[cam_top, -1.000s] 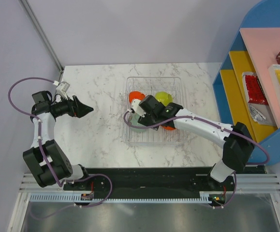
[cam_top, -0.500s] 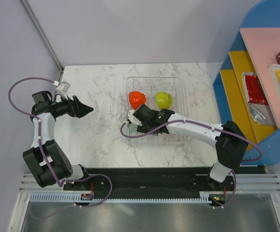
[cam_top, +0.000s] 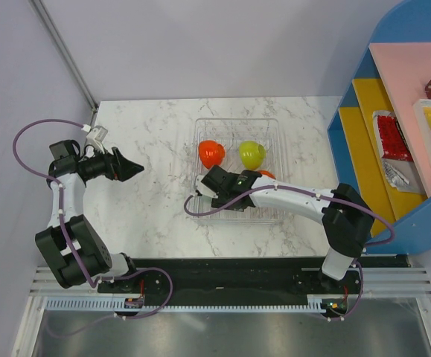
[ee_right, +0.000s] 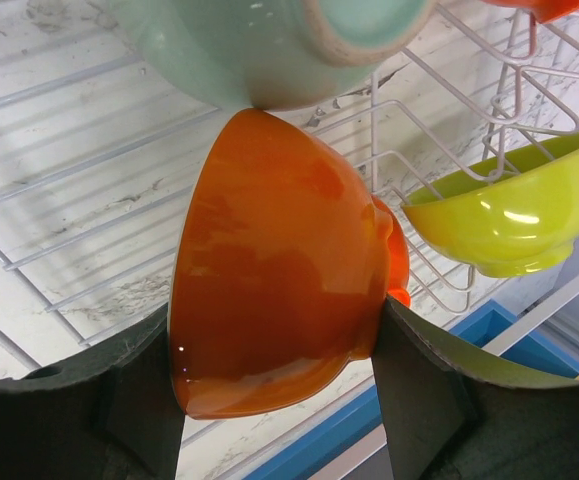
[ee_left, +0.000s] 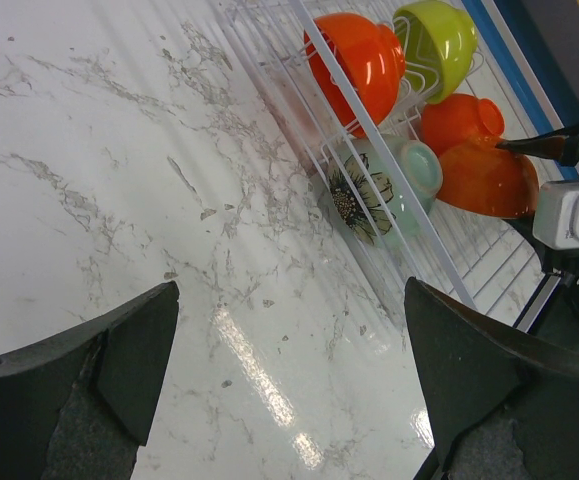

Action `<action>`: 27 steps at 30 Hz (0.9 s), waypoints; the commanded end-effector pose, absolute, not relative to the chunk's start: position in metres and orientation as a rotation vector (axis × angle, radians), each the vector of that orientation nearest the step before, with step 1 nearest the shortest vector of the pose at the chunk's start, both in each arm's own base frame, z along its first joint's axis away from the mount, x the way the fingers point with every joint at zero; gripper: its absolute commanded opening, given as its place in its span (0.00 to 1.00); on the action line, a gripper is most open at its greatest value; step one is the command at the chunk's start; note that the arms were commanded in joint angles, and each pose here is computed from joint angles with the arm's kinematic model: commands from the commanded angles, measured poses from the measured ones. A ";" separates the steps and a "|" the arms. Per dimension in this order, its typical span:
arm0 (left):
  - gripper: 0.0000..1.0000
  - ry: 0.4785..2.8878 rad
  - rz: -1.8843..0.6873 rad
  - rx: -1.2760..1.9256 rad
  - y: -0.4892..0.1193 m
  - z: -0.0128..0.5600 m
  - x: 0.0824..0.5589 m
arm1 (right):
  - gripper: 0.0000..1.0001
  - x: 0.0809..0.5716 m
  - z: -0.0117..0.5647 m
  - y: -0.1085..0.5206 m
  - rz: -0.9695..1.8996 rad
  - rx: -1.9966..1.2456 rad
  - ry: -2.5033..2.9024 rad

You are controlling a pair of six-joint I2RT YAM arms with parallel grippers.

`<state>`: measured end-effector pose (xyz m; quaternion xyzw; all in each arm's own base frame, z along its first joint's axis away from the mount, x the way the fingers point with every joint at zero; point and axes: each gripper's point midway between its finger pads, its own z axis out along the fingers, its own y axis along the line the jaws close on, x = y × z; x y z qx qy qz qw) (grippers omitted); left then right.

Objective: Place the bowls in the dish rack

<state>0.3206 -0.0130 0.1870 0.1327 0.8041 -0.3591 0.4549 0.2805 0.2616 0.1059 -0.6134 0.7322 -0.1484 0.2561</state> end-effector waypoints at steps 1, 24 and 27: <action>1.00 1.930 -0.894 0.365 -0.017 0.198 0.319 | 0.40 0.287 0.109 0.259 -0.468 -1.672 1.973; 1.00 1.930 -0.873 0.369 -0.016 0.199 0.319 | 0.98 0.264 0.119 0.271 -0.228 -1.798 1.984; 1.00 1.928 -0.864 0.375 -0.016 0.199 0.318 | 0.98 0.263 0.122 0.273 -0.174 -1.796 1.998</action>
